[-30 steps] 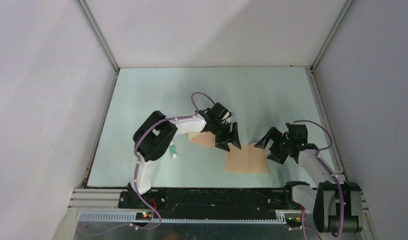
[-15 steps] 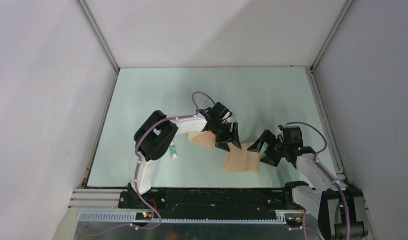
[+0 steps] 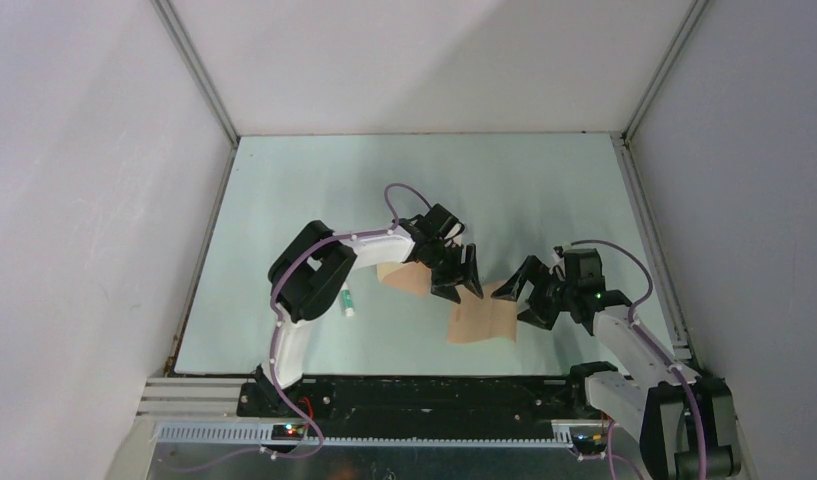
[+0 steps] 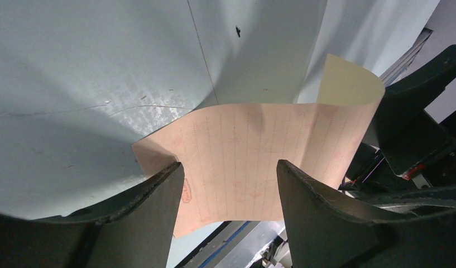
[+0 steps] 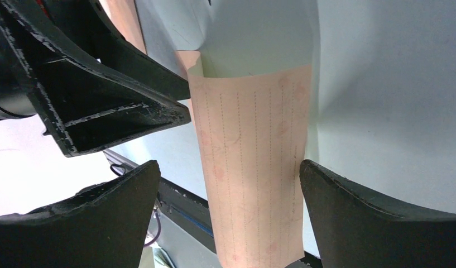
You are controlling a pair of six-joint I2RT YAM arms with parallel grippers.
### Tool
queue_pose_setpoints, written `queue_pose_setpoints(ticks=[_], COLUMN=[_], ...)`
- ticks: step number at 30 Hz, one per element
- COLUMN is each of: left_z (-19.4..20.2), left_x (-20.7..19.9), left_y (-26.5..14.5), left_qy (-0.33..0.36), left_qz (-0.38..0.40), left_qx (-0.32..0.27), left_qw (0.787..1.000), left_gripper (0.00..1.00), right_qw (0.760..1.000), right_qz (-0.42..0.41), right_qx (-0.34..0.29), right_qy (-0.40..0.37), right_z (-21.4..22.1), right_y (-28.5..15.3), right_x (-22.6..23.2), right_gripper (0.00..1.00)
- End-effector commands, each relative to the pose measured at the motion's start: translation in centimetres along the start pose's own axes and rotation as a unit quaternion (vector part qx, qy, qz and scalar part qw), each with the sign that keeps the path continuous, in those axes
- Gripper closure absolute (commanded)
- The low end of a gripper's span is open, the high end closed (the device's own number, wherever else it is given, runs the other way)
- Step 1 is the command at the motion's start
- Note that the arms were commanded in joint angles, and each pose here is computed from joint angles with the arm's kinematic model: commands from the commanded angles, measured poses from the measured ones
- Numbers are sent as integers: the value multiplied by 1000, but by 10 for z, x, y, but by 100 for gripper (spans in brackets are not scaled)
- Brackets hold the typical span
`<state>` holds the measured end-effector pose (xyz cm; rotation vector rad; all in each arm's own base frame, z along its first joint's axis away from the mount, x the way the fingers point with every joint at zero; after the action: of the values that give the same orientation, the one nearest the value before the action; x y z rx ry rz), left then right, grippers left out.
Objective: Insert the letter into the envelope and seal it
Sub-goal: Fold the letter at the center of the board.
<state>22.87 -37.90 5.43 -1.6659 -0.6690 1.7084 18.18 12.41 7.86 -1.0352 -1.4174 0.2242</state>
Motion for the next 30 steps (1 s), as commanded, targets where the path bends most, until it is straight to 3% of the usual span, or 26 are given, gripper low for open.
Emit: queue_pose_setpoints(ticks=[1, 30], left_z=[1, 6], left_x=[30, 36], left_y=[9, 9], left_qy=[3, 0], left_qz=[-60, -65], left_qx=[-7, -5], left_qw=[998, 998], left_gripper=[29, 29], right_qw=[999, 997], right_qz=[-26, -67], right_qx=[-21, -18], right_qy=[-19, -41], right_z=[-13, -9], right_y=[-8, -7], right_x=[22, 62], right_gripper=[2, 2])
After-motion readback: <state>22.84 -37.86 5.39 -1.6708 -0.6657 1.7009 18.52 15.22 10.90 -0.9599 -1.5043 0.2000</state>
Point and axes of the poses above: each gripper's point midway between its finger pads, its own y axis out along the fingers, its own x axis along the line the jaws close on, z = x × y, the point moved 3 cm from there along -y, back along the fingers, and after that the axes turned 5 degrees about -y, right-handed, at the moved point
